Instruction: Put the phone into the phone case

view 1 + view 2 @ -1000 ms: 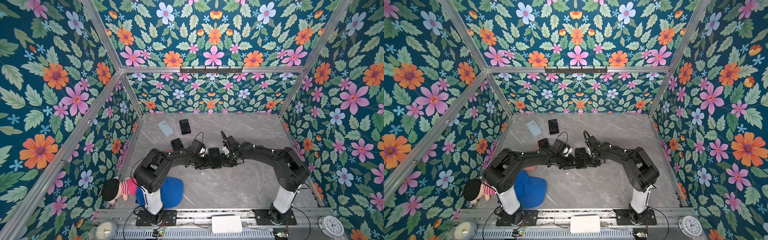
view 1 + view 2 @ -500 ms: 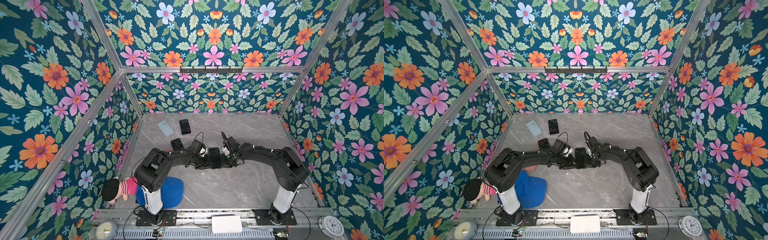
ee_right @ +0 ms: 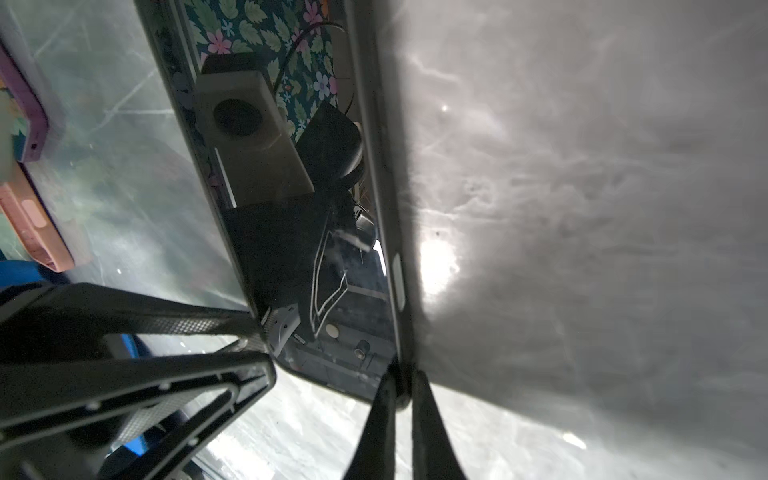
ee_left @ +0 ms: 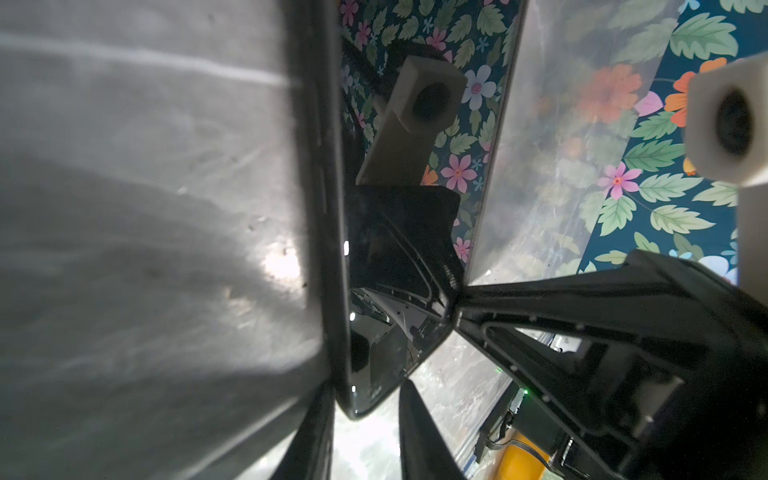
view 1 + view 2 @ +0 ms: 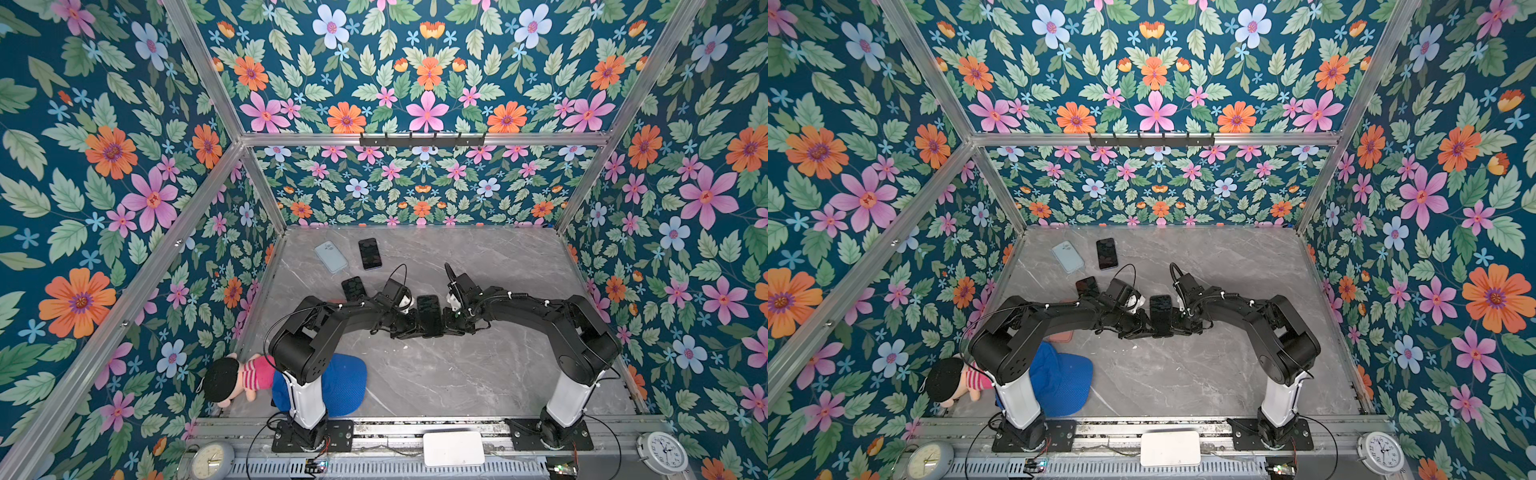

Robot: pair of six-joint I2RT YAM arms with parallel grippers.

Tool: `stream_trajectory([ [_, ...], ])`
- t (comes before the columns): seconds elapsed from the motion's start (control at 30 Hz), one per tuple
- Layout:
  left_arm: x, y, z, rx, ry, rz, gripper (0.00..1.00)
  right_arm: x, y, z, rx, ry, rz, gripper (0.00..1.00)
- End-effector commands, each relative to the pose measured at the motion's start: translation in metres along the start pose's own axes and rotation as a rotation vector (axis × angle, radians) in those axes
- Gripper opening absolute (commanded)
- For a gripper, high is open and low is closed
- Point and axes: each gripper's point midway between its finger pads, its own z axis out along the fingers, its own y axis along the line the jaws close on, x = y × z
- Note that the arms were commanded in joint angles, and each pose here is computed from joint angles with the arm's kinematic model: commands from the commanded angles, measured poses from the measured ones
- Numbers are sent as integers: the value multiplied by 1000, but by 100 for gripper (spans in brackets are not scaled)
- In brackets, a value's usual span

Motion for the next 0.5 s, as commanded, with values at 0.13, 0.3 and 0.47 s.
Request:
stream_trajectory([
  [0.13,-12,12,-13,-134,-55,28,32,2,8,-3,-32,-3,-13,10],
  [0.3,-31,9,-14,-144,-78,43,39,-7,5,-14,19,-44,-43,26],
  [0.47,-51,13,-12,-157,-84,53,43,-26,7,-14,15,-69,-50,36],
])
